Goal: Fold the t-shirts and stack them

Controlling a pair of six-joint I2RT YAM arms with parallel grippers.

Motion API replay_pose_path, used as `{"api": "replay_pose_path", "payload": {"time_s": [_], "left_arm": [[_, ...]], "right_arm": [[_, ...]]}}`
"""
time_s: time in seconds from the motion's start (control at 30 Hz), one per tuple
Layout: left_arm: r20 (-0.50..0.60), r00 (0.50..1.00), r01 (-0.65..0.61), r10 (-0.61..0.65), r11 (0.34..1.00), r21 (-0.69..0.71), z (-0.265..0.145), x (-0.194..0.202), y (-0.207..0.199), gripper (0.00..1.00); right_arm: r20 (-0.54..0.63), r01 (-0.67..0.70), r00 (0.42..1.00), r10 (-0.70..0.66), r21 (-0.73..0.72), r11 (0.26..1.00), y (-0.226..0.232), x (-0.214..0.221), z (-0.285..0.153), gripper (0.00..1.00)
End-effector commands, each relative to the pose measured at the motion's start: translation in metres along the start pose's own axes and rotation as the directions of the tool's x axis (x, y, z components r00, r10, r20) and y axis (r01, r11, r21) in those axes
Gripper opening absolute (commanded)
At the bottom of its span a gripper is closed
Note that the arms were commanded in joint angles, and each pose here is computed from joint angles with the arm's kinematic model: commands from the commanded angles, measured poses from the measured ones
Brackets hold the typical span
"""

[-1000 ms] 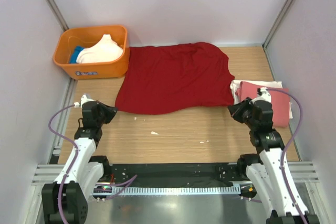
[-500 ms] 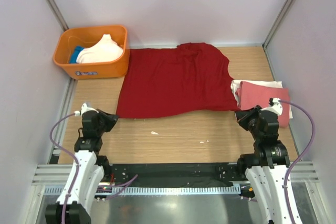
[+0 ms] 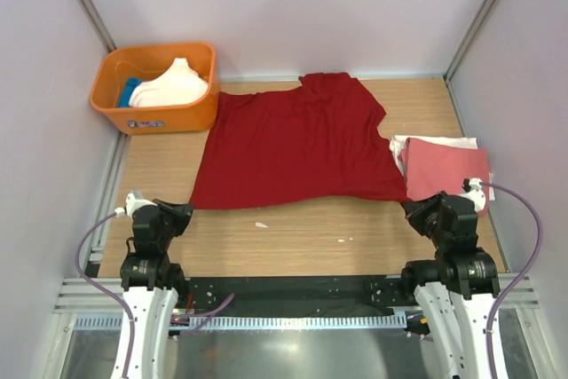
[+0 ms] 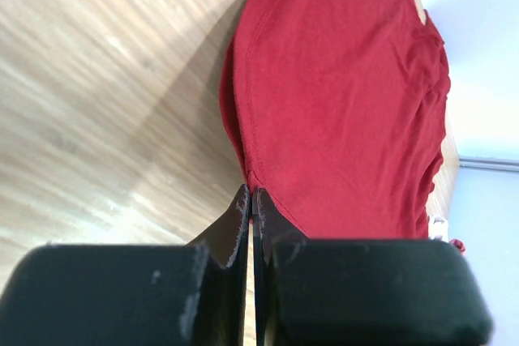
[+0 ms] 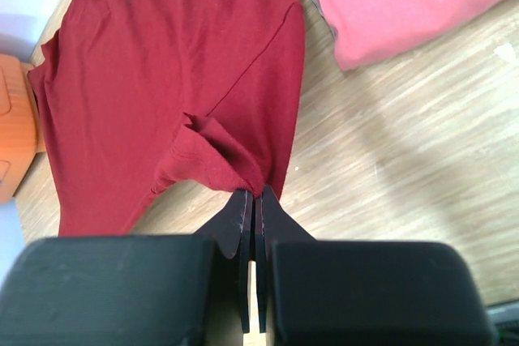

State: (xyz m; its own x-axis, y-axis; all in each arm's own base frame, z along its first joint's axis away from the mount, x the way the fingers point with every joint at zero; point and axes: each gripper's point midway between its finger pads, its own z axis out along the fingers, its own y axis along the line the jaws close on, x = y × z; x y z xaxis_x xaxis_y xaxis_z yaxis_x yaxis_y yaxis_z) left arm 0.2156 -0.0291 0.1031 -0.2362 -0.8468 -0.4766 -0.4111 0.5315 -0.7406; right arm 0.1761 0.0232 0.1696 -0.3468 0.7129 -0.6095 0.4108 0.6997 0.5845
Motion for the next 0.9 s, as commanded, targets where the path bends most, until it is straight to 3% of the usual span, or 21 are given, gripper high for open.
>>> {"api": "replay_pose_path", "payload": {"time_s": [0.0,0.13,0.33,0.5,0.63,0.87], "left_arm": [[0.009,0.998,0.055,-0.055,0.998,-0.034,-0.006,-0.001,0.005,0.00],[0.046,0.996,0.075,-0.073,0.996,-0.048,-0.012,-0.005,0.007,0.00],[0.121,0.990,0.075,-0.070,0.996,-0.038,-0.008,-0.020,0.004,0.01],[0.107,0.992,0.068,-0.067,0.998,-0.009,0.016,-0.025,-0.012,0.00],[0.097,0.995,0.023,-0.014,0.995,-0.093,0.039,-0.035,-0.016,0.01],[0.117,0.993,-0.016,0.028,0.994,-0.106,0.072,-0.060,-0.047,0.00]], "right_arm": [[0.040,-0.010,0.999,0.010,-0.002,1.000,0.001,-0.009,-0.018,0.01],[0.043,-0.014,0.999,0.014,-0.011,1.000,-0.003,-0.006,-0.024,0.01],[-0.001,0.029,1.000,-0.029,-0.052,0.998,0.014,-0.005,0.004,0.01],[0.006,0.107,0.994,-0.107,-0.049,0.993,0.037,-0.026,0.036,0.01],[0.025,0.155,0.988,-0.154,-0.040,0.987,0.056,-0.048,0.062,0.01],[-0.017,0.233,0.972,-0.232,0.005,0.973,0.072,-0.063,0.108,0.01]]}}
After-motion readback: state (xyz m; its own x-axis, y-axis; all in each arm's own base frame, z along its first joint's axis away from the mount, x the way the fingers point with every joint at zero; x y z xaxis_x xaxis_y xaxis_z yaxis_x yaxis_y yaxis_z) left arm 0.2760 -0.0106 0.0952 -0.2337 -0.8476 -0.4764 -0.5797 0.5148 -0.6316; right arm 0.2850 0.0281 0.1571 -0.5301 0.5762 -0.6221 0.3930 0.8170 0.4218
